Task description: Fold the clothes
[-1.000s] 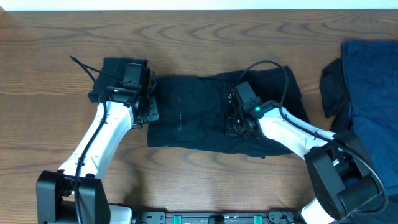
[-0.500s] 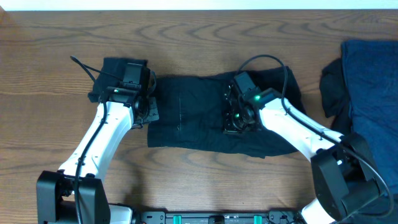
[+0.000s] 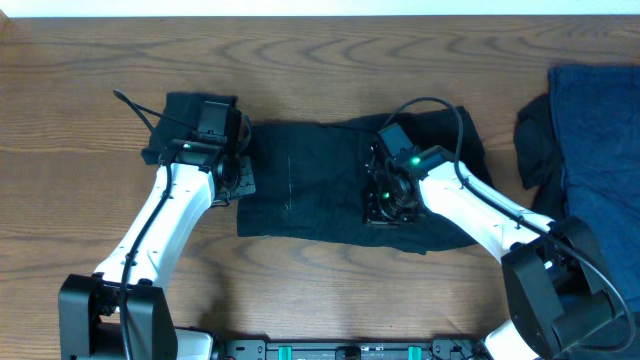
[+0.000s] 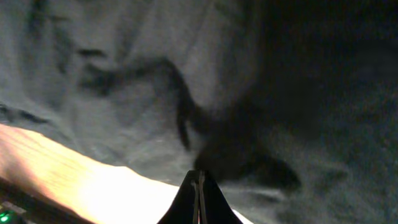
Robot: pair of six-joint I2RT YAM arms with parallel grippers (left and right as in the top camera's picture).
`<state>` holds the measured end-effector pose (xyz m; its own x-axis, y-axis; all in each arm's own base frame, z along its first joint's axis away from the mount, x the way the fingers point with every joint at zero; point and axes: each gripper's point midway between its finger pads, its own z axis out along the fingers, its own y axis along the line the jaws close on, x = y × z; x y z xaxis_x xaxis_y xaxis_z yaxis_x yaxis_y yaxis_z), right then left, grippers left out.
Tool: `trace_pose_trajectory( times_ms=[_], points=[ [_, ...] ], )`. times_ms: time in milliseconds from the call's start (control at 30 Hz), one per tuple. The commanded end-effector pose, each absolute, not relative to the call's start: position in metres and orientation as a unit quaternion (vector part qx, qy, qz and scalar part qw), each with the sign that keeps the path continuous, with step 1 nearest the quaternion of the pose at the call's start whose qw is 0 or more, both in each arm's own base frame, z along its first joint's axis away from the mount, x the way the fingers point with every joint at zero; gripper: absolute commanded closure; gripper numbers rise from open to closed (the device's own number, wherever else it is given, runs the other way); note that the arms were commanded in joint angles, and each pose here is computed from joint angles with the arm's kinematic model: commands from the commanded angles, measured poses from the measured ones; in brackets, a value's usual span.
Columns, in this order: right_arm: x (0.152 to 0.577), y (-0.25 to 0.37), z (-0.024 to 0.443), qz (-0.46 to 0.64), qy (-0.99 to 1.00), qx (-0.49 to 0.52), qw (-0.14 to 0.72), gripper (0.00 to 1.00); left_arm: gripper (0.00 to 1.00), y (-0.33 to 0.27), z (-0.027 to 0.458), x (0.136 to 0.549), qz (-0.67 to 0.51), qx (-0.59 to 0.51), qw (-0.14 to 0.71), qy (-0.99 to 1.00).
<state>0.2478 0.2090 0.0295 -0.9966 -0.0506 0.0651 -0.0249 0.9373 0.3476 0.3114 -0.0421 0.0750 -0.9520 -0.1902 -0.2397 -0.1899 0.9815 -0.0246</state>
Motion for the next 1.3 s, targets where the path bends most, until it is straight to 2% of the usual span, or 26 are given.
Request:
trace_pose_trajectory(
  times_ms=[0,533,633,767,833,1000,1267],
  points=[
    [0.239,0.208,0.023,-0.173,-0.984,0.018,0.043,0.99,0.93,-0.04,0.07,0.307,0.004,-0.101,0.112,0.989],
    [0.227,0.201,-0.008,-0.177,-0.983,0.009,0.036,0.99,0.93,-0.04,0.07,0.308,0.002,-0.113,0.114,0.987],
    [0.227,0.201,-0.009,-0.178,-0.983,0.004,0.035,0.99,0.83,-0.04,0.07,0.308,0.002,-0.113,0.113,0.987],
    [0.227,0.201,-0.009,-0.178,-0.983,0.004,0.035,0.99,0.52,-0.046,0.069,0.304,-0.015,-0.111,0.102,0.988],
    [0.227,0.201,-0.009,-0.178,-0.983,0.004,0.035,0.99,0.44,-0.055,0.067,0.303,-0.04,-0.108,0.093,0.989],
    [0.227,0.201,-0.009,-0.178,-0.983,0.004,0.036,0.99,0.38,-0.062,0.05,0.301,-0.051,-0.107,0.062,0.991],
    [0.227,0.201,-0.009,-0.178,-0.983,0.004,0.035,0.99,0.37,-0.061,0.013,0.294,-0.038,-0.108,0.008,0.993]
  ],
)
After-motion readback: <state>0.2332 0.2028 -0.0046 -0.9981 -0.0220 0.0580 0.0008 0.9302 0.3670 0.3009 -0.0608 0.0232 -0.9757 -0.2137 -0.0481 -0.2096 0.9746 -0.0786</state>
